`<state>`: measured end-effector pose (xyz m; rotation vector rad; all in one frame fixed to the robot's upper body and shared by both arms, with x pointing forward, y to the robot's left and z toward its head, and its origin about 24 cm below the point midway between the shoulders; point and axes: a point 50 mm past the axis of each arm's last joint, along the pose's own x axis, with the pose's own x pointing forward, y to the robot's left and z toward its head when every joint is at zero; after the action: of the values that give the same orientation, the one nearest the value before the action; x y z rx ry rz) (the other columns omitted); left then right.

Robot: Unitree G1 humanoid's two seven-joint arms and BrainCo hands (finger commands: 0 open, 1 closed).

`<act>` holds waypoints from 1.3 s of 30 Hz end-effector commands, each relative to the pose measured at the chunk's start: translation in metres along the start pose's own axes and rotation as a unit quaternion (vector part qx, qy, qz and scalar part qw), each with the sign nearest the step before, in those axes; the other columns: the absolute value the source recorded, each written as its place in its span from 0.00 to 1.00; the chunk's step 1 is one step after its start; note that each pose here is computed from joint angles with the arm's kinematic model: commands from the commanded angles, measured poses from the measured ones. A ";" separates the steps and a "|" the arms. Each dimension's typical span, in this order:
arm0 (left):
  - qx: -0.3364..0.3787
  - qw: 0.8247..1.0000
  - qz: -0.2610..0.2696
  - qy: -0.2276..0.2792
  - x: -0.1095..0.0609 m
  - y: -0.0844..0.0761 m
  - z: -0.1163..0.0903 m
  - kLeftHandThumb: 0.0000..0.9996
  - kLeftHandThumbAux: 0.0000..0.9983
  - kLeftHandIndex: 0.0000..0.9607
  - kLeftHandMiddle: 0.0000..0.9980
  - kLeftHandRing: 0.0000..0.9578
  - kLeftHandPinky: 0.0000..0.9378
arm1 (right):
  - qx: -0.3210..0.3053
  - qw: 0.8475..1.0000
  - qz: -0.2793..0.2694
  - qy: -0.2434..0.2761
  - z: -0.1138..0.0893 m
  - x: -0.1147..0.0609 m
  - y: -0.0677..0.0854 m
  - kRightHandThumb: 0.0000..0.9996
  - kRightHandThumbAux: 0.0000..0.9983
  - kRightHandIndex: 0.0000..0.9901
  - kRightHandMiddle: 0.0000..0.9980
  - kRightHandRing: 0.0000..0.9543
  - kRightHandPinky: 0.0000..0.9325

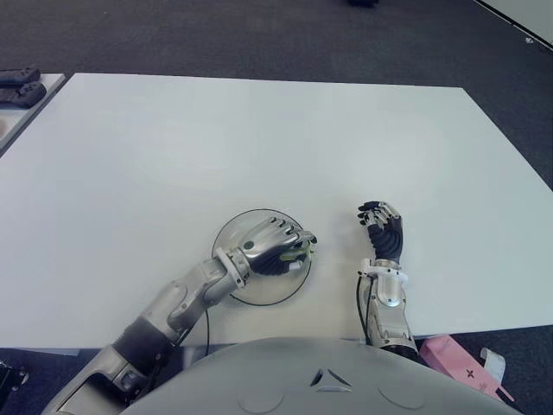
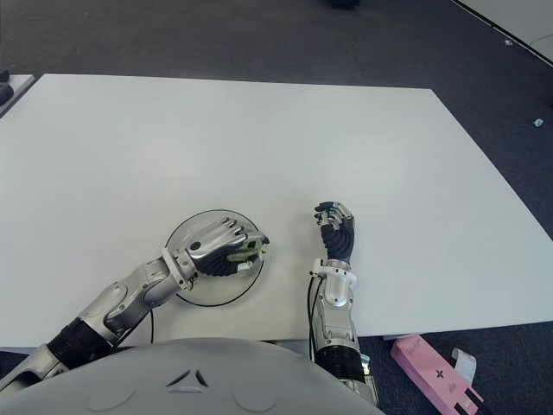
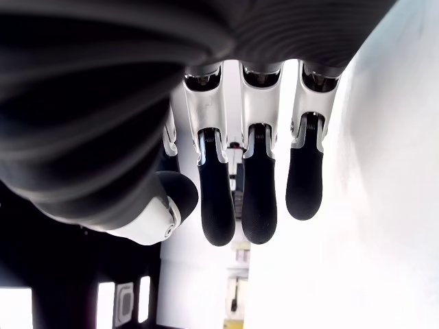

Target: Put the toothpaste on the table into the plate.

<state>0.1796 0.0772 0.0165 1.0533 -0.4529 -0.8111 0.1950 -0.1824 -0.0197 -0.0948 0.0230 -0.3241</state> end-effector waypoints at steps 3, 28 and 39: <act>0.001 1.000 -0.003 0.014 -0.004 0.004 -0.003 0.33 0.47 0.01 0.19 0.22 0.22 | 0.000 1.000 -0.001 0.026 -0.007 -0.002 0.000 0.71 0.73 0.44 0.50 0.54 0.55; -0.016 0.992 0.106 0.072 0.000 0.042 -0.005 0.35 0.47 0.00 0.00 0.00 0.09 | 0.006 1.000 0.004 0.024 -0.007 0.001 0.002 0.71 0.73 0.44 0.50 0.52 0.52; -0.059 0.973 0.191 0.116 -0.007 0.075 -0.031 0.37 0.46 0.00 0.00 0.00 0.08 | 0.004 1.000 0.006 0.023 -0.007 0.002 0.003 0.71 0.73 0.44 0.50 0.52 0.53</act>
<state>0.2139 0.1089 0.0665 0.9067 -0.4114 -0.4162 0.1996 -0.1816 -0.0200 -0.0923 0.0235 -0.3097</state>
